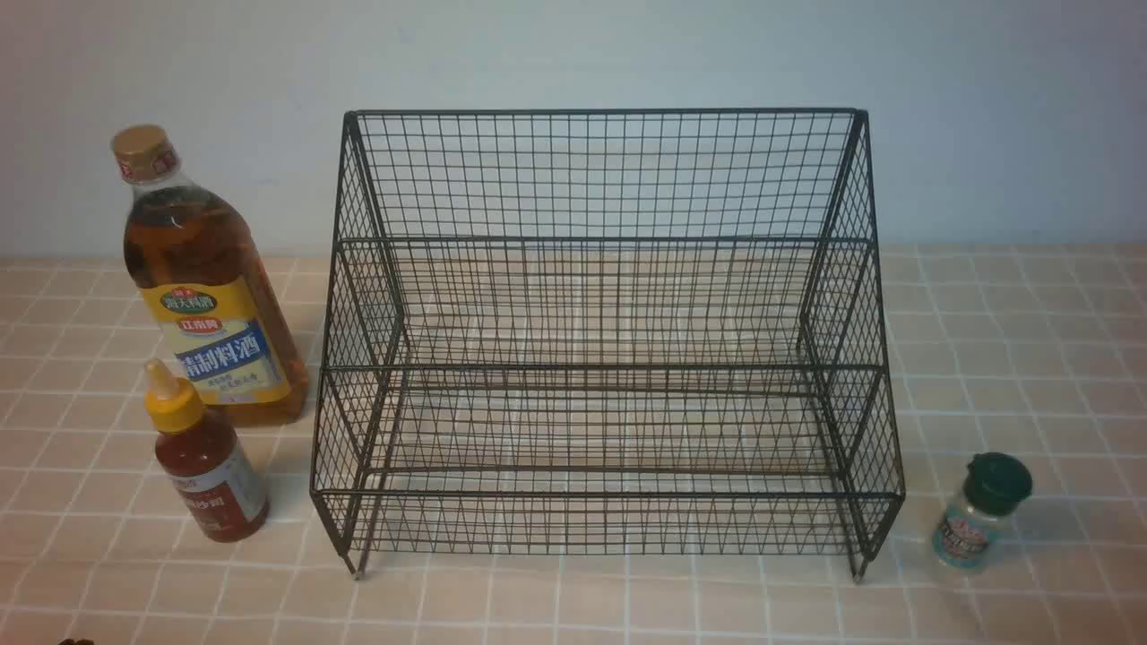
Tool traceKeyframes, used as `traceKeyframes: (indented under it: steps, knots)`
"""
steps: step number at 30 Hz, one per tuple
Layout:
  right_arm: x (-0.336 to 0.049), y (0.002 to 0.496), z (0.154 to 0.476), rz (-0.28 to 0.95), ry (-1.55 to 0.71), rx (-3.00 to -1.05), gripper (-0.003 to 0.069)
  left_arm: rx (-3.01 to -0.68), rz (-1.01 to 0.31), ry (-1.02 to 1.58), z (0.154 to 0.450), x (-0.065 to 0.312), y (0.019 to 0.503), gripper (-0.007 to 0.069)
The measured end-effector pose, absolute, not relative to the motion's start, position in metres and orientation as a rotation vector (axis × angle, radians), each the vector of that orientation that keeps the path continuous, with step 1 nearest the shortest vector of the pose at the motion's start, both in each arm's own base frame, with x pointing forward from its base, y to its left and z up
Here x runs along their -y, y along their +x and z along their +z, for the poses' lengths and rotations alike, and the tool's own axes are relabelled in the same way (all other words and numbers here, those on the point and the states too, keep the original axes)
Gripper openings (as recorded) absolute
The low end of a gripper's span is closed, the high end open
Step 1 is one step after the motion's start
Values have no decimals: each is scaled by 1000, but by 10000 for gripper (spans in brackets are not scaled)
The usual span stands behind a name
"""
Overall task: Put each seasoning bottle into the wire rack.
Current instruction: Use the left arm to grab the condiment bottle farthest to it
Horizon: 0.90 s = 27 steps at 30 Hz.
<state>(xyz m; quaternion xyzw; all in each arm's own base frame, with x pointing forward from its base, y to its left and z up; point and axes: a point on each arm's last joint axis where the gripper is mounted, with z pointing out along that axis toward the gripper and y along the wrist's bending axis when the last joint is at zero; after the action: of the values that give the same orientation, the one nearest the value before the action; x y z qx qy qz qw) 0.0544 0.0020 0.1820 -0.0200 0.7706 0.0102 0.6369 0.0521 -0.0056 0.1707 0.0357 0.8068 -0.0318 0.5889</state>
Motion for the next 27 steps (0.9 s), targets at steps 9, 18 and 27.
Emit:
traceKeyframes:
  steps: [9, 18, 27]
  knots:
    - [-2, 54, 182, 23, -46, -1760, -15, -1879, -74, 83, 171, 6, 52, -7]
    - [-2, 54, 182, 23, -46, -1760, -15, -1879, -74, 83, 171, 6, 52, -7]
    - [-2, 54, 182, 23, -46, -1760, -15, -1835, -129, 38, 174, 7, 53, -7]
